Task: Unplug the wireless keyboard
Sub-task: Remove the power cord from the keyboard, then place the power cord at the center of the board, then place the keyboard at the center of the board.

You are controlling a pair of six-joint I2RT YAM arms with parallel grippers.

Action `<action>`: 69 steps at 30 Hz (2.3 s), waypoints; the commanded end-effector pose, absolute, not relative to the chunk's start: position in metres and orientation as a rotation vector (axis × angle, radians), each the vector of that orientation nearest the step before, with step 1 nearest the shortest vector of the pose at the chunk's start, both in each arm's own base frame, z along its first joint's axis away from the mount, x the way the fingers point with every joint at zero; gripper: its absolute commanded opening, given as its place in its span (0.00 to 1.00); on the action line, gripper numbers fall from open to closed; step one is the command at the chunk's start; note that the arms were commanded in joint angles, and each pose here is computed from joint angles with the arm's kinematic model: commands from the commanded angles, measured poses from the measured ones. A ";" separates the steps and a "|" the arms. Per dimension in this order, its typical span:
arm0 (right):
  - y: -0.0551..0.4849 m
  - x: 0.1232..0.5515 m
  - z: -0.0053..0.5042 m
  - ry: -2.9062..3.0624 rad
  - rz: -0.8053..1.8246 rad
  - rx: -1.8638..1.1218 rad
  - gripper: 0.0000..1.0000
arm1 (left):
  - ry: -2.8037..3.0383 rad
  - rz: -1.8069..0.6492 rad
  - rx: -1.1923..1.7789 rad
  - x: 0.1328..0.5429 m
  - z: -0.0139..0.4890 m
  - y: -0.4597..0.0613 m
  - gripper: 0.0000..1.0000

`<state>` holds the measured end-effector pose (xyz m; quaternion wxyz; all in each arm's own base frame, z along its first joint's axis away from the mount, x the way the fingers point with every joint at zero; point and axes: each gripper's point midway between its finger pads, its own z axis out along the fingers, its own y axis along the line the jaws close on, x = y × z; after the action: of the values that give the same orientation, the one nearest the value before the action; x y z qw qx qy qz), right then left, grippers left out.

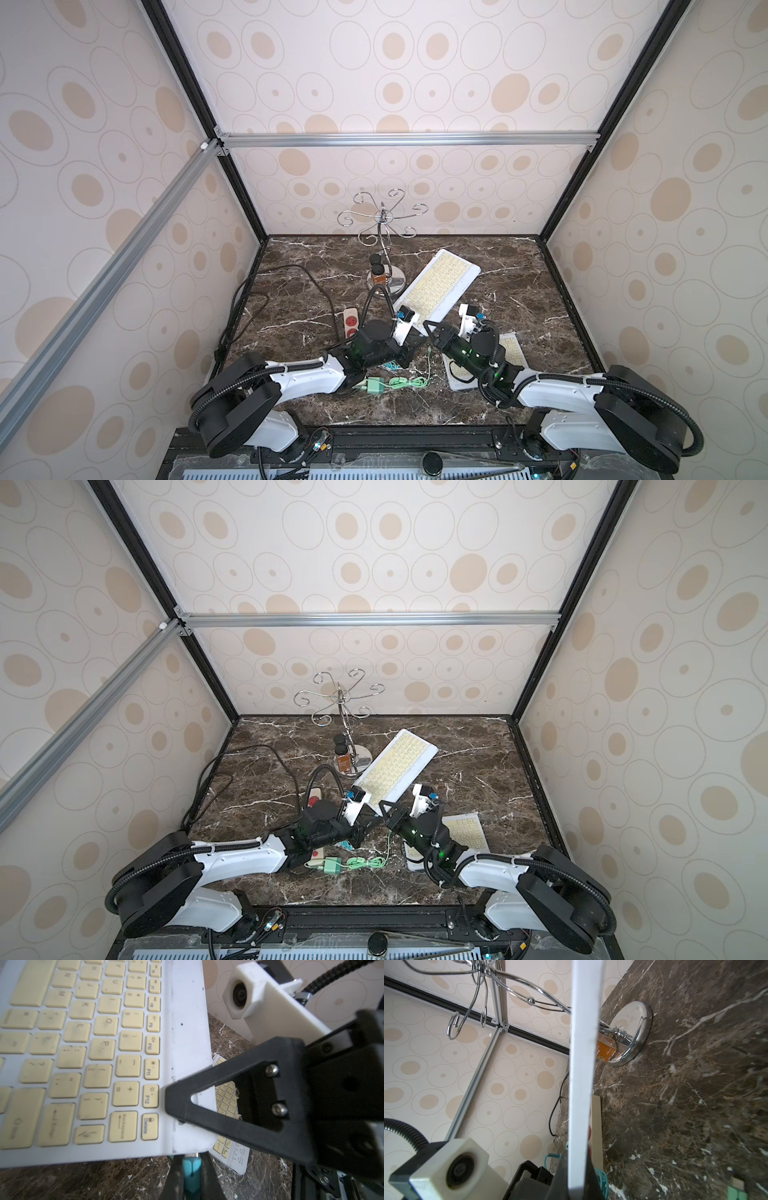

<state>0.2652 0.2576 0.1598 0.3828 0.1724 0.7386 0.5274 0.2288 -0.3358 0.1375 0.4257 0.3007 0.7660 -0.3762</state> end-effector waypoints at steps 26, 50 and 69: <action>0.138 0.274 0.063 1.809 0.814 1.250 0.00 | 1.958 -0.827 0.737 0.233 0.126 -0.326 0.00; 0.189 0.325 -0.018 1.848 1.054 1.336 0.18 | 2.025 -0.786 0.749 0.230 0.104 -0.318 0.00; 0.166 0.306 0.036 1.928 0.902 1.212 0.98 | 2.100 -0.692 0.735 0.245 0.089 -0.321 0.01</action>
<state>0.3256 0.1822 0.0600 0.3639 0.4563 0.6991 0.4131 0.2356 -0.3160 0.0826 0.3858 0.2897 0.8275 -0.2872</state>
